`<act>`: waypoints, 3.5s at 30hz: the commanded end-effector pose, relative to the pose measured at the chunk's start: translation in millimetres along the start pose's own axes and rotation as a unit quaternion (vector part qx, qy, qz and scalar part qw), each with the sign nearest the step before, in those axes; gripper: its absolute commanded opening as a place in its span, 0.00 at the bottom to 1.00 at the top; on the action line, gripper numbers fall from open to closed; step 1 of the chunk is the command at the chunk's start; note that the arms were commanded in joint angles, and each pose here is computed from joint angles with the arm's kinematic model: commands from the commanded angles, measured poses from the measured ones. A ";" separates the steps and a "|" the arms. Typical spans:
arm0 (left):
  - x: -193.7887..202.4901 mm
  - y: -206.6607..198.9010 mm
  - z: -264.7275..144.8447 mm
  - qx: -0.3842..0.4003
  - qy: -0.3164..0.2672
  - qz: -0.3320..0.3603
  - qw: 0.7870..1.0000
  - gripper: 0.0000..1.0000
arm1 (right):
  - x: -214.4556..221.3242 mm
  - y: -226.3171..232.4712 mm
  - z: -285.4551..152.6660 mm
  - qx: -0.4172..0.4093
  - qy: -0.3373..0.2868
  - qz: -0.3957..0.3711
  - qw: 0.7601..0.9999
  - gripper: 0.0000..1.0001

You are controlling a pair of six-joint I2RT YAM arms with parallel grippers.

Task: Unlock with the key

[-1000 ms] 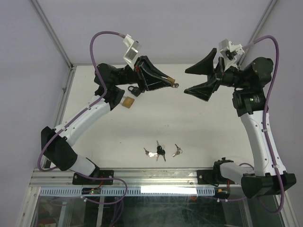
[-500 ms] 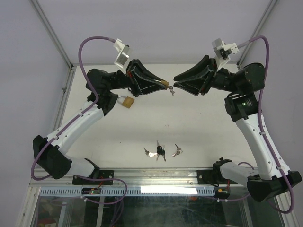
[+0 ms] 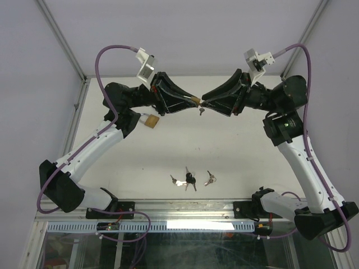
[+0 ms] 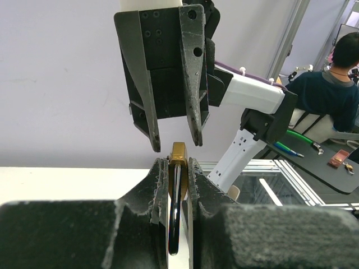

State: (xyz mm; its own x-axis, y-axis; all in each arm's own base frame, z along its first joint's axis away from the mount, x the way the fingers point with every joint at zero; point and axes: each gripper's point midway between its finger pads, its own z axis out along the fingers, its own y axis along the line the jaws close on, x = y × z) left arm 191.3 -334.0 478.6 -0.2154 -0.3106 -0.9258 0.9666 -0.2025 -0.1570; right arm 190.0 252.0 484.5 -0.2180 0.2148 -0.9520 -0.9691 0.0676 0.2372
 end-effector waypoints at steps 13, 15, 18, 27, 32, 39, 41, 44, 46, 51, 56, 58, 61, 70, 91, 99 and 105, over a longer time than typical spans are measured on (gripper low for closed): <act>-25.0 -13.2 -1.6 0.000 -0.031 0.047 0.998 0.00 | 11.1 4.4 -1.6 0.002 0.014 0.008 1.000 0.13; -27.1 -10.6 -1.1 -0.007 -0.038 0.049 0.998 0.00 | 11.5 3.6 -1.4 0.003 0.015 0.008 1.000 0.08; -29.4 -11.8 0.3 -0.007 -0.044 0.057 0.997 0.00 | 9.9 2.4 0.9 0.004 0.012 0.007 1.000 0.00; -14.5 -12.9 14.3 -0.006 -0.051 0.053 0.997 0.00 | 3.4 5.1 15.7 -0.005 0.009 0.012 1.000 0.00; 7.3 1.7 6.0 -0.033 -0.039 0.089 0.995 0.00 | -6.7 -3.3 28.6 -0.009 0.003 0.093 0.996 0.00; 25.0 15.0 -6.7 -0.029 0.010 0.204 0.978 0.00 | 5.4 -0.6 34.8 -0.047 0.034 0.246 0.967 0.00; 27.9 13.0 -7.5 -0.019 0.017 0.218 0.976 0.00 | 9.0 2.4 34.4 -0.062 0.041 0.274 0.959 0.00; 33.7 9.8 -9.2 -0.008 0.023 0.223 0.975 0.00 | 12.3 3.0 33.5 -0.065 0.048 0.300 0.950 0.00; 35.6 7.1 -10.8 -0.005 0.024 0.223 0.975 0.00 | 10.6 4.7 33.3 -0.069 0.047 0.308 0.948 0.00; 35.7 16.1 -19.1 -0.051 0.019 0.136 0.989 0.00 | 20.0 5.7 24.3 -0.053 0.074 0.244 0.965 0.00; 51.6 23.4 -37.8 -0.102 0.032 0.057 0.993 0.00 | 33.5 -16.9 4.4 -0.016 0.083 0.221 0.972 0.38; 47.8 22.1 -41.6 -0.109 0.022 0.026 0.993 0.00 | 43.2 -28.0 -4.5 0.006 0.082 0.205 0.975 0.53; 41.8 16.4 -40.3 -0.103 0.009 -0.005 0.995 0.00 | 51.2 -30.6 -6.6 0.019 0.078 0.137 0.987 0.59; 32.3 14.6 -35.3 -0.096 -0.005 -0.027 0.995 0.00 | 79.6 -21.5 2.2 -0.033 0.096 0.060 0.993 0.65; 37.6 22.1 -33.4 -0.101 0.004 -0.048 0.994 0.00 | 65.9 -17.2 15.3 -0.035 0.069 0.046 0.996 0.00; 36.2 20.3 -34.4 -0.103 0.003 -0.045 0.994 0.00 | 65.7 -24.0 17.5 -0.036 0.039 0.078 0.996 0.00; 33.8 22.0 -35.1 -0.114 -0.002 -0.054 0.992 0.00 | 81.5 -28.2 12.2 -0.027 0.080 0.047 0.995 0.51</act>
State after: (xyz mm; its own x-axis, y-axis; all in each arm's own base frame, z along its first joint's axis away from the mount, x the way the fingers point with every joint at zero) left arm 209.9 -320.6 409.2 -0.3416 -0.2555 -0.9045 0.9380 -0.0330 -0.3450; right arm 203.6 282.3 388.8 -0.4371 0.0574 -0.8976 -0.8992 -0.0086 0.4374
